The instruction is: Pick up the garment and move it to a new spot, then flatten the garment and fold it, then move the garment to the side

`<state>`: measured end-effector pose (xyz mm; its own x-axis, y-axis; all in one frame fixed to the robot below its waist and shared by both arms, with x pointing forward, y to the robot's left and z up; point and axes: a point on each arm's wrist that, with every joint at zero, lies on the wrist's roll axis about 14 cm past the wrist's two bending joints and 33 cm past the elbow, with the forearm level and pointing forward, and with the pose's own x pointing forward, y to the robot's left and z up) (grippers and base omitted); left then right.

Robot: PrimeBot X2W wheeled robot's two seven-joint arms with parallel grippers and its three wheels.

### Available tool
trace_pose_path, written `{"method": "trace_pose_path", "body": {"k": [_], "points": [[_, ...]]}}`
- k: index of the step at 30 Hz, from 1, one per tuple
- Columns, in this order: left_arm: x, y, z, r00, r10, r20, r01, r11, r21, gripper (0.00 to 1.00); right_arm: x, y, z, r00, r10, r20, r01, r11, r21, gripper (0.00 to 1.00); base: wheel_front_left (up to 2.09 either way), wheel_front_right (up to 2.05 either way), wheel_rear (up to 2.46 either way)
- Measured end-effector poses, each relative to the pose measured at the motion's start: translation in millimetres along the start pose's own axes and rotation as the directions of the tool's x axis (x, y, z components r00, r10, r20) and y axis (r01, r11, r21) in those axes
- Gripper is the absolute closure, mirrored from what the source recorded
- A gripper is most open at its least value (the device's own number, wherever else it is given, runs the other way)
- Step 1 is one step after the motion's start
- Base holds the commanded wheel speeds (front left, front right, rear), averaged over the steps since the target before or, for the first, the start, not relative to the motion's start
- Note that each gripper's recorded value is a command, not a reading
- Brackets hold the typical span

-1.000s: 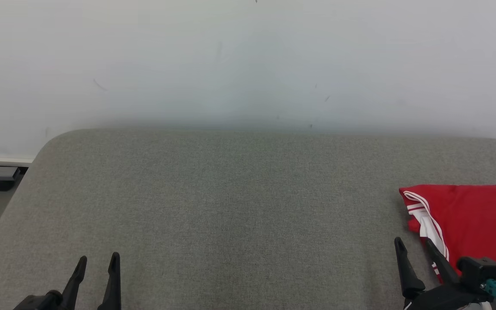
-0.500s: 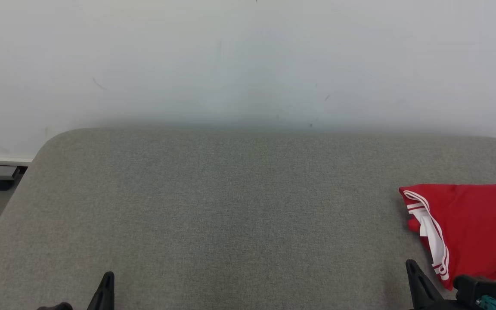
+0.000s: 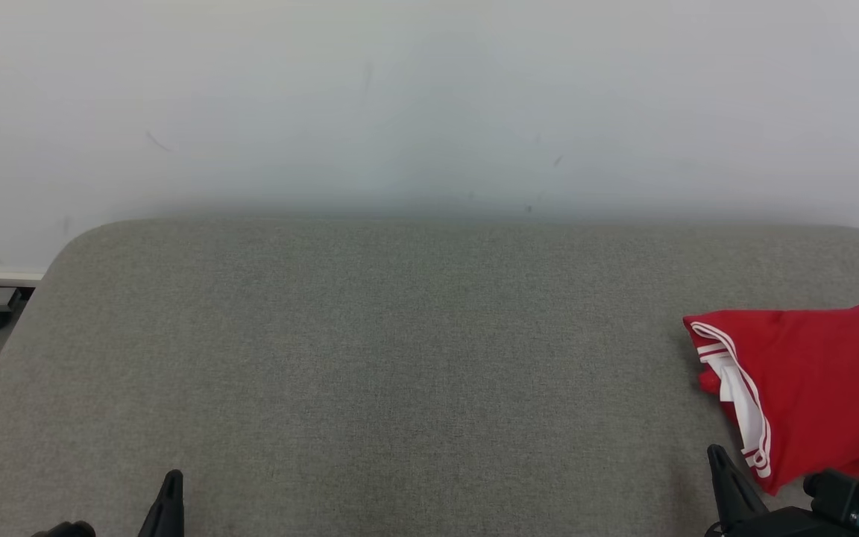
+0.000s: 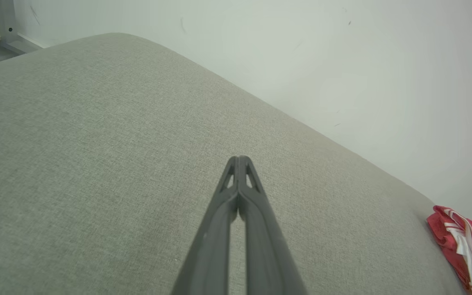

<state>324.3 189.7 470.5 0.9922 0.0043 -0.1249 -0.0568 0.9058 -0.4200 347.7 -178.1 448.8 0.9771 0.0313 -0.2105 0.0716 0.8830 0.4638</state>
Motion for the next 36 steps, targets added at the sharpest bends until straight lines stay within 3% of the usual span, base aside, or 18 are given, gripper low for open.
{"method": "trace_pose_path", "body": {"k": [17, 28, 36], "points": [[11.8, 2.8, -1.4, 0.999, 0.019, -0.035, -0.027, 0.972, -0.235, 1.0, 6.4, -1.9, 7.8, 1.0, -0.006, 0.013, 0.003, 0.971, 0.24, 1.0, 0.0, 0.0, 0.0], [19.8, 3.9, -0.5, 0.999, 0.021, -0.046, -0.037, 0.924, -0.381, 1.0, 8.9, -3.8, 12.0, 1.0, -0.009, 0.023, -0.001, 0.924, 0.383, 1.0, 0.0, 0.0, 0.0], [25.7, 2.3, 0.7, 0.999, 0.014, -0.049, -0.036, 0.871, -0.489, 1.0, 10.2, -4.8, 14.4, 1.0, -0.006, 0.029, -0.008, 0.876, 0.482, 1.0, 0.0, 0.0, 0.0]]}}
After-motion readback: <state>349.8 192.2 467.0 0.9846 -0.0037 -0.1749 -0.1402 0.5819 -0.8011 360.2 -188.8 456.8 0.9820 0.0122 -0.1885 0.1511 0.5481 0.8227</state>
